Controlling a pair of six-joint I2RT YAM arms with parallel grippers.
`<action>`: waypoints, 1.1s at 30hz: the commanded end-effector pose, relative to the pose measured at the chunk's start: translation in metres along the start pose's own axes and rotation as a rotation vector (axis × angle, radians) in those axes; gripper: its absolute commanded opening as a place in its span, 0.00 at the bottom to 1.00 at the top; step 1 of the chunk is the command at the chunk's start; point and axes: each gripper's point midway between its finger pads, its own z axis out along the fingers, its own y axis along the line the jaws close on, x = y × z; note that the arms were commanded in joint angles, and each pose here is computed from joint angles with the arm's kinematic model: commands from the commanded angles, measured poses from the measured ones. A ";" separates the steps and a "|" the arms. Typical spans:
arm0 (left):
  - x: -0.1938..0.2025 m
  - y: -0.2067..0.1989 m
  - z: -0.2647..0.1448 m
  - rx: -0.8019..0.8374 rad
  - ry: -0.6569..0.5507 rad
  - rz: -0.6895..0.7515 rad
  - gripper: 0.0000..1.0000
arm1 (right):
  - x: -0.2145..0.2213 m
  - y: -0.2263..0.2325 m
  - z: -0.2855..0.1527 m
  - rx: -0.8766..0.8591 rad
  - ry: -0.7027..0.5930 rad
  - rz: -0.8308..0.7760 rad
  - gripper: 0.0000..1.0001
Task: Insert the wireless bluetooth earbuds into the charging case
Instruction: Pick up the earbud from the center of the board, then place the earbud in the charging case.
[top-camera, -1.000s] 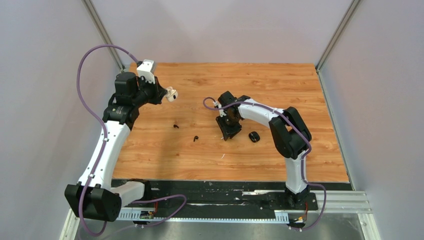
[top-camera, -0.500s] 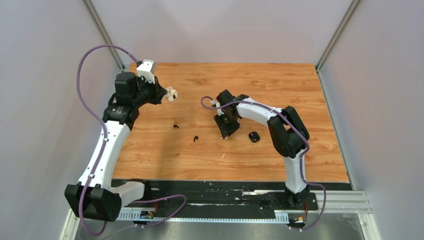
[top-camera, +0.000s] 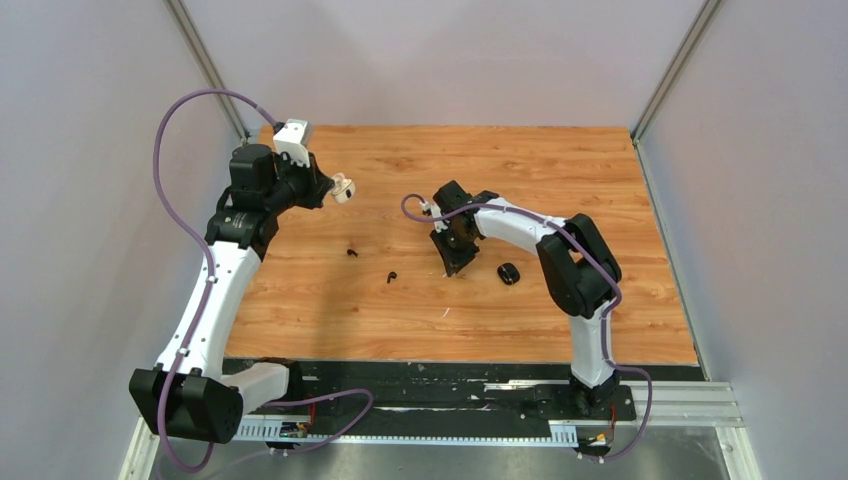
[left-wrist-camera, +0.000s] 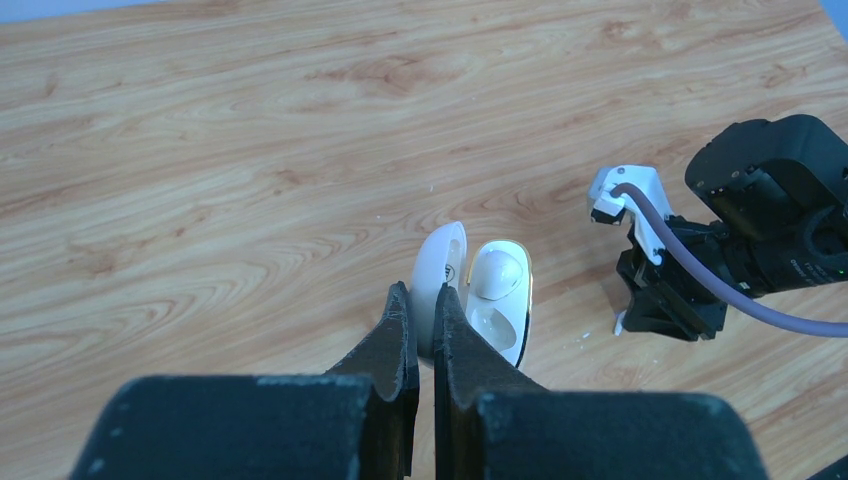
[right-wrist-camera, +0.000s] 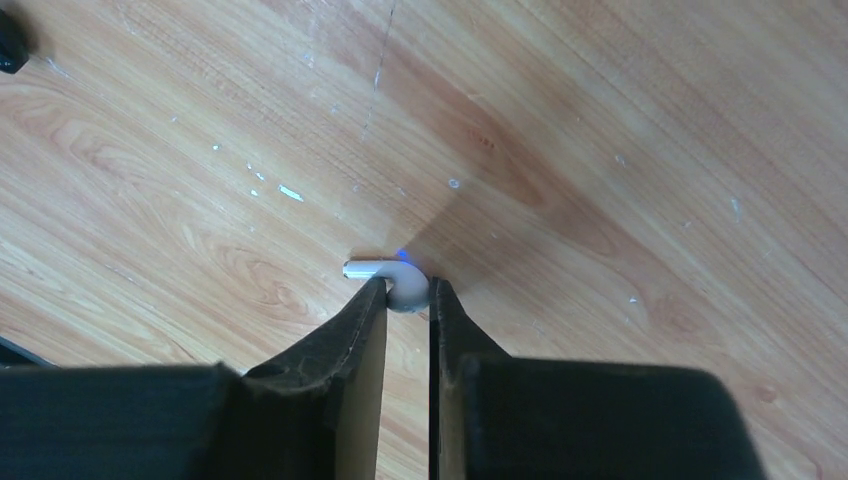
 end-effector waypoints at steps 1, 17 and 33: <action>-0.019 -0.003 -0.005 0.007 -0.064 0.005 0.00 | 0.015 -0.004 0.022 0.029 0.039 -0.042 0.10; -0.024 -0.036 0.034 0.119 -0.049 0.062 0.00 | -0.155 0.015 -0.251 0.359 -0.929 -0.719 0.00; -0.073 -0.123 0.047 0.355 -0.138 0.094 0.00 | -0.144 0.132 -0.362 0.565 -1.483 -1.412 0.00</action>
